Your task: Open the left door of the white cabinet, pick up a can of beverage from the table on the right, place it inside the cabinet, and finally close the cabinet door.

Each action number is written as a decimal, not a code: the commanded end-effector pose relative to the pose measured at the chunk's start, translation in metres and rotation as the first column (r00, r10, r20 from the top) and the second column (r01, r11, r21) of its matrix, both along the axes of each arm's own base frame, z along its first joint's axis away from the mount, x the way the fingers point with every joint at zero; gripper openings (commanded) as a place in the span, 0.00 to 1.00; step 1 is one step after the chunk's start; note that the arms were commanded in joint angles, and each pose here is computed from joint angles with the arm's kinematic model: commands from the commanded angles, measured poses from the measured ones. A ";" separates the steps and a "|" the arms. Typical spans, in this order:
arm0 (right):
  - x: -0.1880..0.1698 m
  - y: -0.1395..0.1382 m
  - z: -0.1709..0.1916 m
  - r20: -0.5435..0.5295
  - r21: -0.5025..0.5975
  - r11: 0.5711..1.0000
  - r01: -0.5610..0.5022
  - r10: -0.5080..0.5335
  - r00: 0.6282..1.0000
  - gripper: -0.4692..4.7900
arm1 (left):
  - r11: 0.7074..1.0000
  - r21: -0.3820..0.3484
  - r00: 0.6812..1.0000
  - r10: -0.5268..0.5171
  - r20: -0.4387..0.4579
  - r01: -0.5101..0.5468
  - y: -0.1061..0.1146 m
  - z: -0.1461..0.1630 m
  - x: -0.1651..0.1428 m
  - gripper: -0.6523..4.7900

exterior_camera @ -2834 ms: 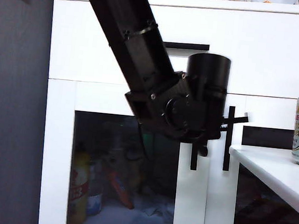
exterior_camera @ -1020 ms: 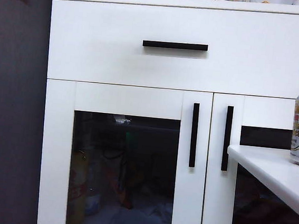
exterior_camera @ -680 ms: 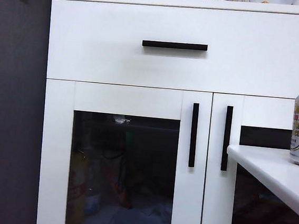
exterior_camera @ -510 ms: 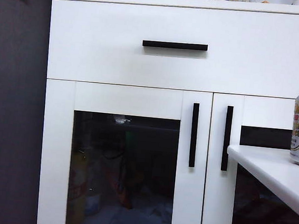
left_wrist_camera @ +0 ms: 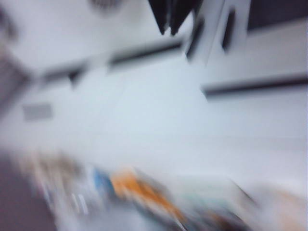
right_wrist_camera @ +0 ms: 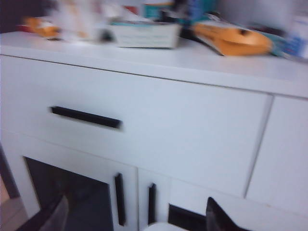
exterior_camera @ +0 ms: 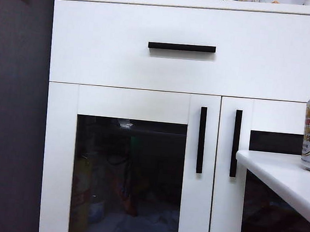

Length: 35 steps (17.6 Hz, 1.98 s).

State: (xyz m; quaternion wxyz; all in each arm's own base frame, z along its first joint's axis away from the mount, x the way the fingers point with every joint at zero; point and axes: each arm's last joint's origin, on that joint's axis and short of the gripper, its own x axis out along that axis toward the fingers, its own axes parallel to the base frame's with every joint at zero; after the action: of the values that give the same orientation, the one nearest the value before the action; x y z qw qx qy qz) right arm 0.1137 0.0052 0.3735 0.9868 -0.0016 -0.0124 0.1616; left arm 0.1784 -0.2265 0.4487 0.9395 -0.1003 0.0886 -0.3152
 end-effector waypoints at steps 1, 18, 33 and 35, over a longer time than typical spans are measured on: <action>-0.003 0.001 0.002 0.007 0.009 1.000 -0.026 0.025 1.000 0.79 | 0.979 0.200 0.999 -0.043 -0.002 0.043 -0.023 -0.028 0.016 0.11; -0.046 -0.003 -0.039 -0.114 -0.083 0.983 0.163 -0.172 0.978 0.79 | 0.994 0.105 0.989 0.030 -0.142 -0.015 -0.093 -0.206 0.168 1.00; -0.028 -0.003 -0.074 -0.176 -0.073 0.985 0.156 -0.166 0.970 0.79 | 0.977 0.096 0.981 0.191 -0.013 -0.189 -0.132 -0.295 0.175 1.00; -0.028 -0.003 -0.075 -0.193 -0.075 0.985 0.155 -0.166 0.967 0.79 | 0.975 0.104 0.980 0.200 -0.016 -0.197 -0.132 -0.298 0.174 1.00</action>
State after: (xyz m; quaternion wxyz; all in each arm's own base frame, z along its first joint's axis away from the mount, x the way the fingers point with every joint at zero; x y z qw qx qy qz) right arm 0.0862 0.0018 0.2973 0.9923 -0.0138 0.0927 0.0808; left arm 0.3531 -0.3582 0.1430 0.9668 -0.0600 0.1222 -0.2165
